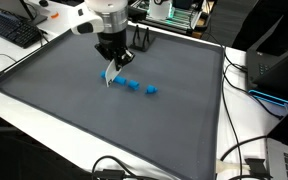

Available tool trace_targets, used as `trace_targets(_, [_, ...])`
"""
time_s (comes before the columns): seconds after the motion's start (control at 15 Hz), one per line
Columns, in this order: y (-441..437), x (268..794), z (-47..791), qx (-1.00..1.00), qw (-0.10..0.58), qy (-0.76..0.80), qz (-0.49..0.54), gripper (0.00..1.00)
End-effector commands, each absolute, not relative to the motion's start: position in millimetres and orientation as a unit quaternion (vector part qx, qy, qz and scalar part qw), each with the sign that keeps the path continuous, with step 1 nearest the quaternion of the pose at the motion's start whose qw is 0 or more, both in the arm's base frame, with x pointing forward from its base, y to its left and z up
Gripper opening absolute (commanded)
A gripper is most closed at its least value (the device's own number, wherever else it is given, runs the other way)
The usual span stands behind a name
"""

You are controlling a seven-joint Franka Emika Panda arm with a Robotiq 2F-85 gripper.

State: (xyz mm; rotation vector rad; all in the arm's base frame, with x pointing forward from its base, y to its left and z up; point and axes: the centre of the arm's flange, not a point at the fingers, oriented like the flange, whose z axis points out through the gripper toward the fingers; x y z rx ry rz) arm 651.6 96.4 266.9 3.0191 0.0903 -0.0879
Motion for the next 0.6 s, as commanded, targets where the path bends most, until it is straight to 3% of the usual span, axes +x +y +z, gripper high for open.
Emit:
trace_targets(0.0, [91,648,255,0.997,0.057,0.042,-0.032,0.01])
trace_targets(0.53, [86,644,233,0.997,0.053,0.047,-0.043,0.01])
